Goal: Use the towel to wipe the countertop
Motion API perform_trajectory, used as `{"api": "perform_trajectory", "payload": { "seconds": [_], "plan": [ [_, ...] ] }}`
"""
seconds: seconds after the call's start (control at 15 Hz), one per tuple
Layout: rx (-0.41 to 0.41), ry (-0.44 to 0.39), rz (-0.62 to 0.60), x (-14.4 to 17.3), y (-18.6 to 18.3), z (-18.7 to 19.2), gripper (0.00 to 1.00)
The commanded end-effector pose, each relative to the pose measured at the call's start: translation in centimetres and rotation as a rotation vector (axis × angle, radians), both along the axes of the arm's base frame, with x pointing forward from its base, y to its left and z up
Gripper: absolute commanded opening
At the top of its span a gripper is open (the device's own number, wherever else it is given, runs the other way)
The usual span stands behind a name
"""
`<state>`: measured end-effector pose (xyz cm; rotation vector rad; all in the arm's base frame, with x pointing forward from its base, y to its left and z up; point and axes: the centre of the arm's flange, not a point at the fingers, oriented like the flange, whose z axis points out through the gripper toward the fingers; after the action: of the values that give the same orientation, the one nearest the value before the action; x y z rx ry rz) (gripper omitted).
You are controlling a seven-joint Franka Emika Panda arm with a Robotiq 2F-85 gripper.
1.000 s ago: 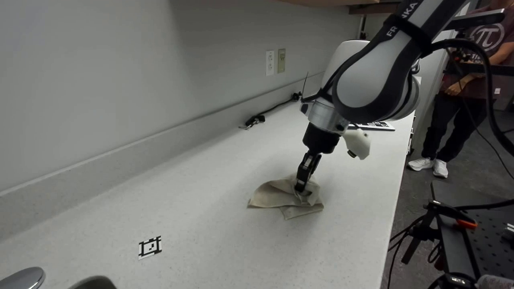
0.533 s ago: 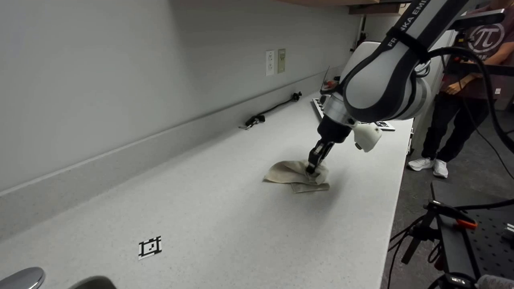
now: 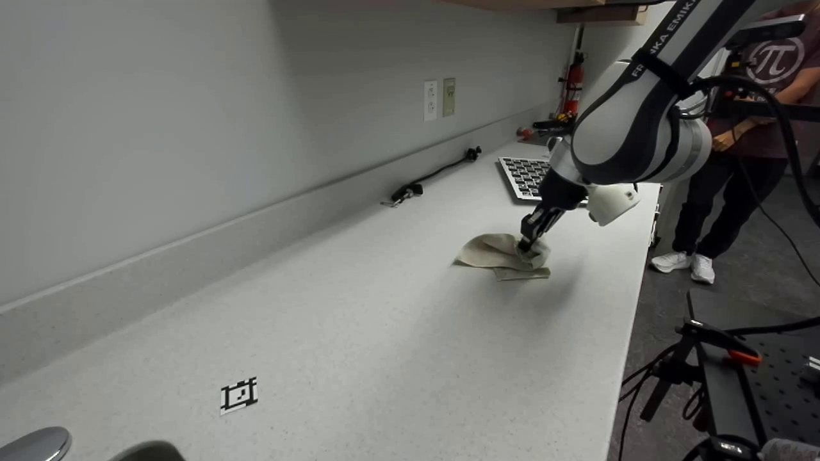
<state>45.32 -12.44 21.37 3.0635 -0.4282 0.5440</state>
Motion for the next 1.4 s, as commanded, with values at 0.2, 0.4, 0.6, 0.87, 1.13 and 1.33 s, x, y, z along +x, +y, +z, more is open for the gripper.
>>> {"api": "perform_trajectory", "payload": {
  "seconds": [0.2, 0.4, 0.6, 0.87, 1.13, 1.33],
  "plan": [
    [0.028, 0.026, 0.03, 0.5, 3.3, -1.2, 0.01],
    [0.082, 0.062, 0.092, 1.4, 6.9, -2.9, 0.01],
    [0.124, 0.079, 0.198, 2.2, 11.6, -3.1, 0.01],
    [0.181, 0.095, 0.389, 3.2, 20.2, -2.6, 0.01],
    [0.249, 0.12, 0.552, 3.4, 28.1, -2.4, 0.01],
    [0.281, 0.137, 0.654, 3.1, 32.5, -2.6, 0.01]
  ]
}}
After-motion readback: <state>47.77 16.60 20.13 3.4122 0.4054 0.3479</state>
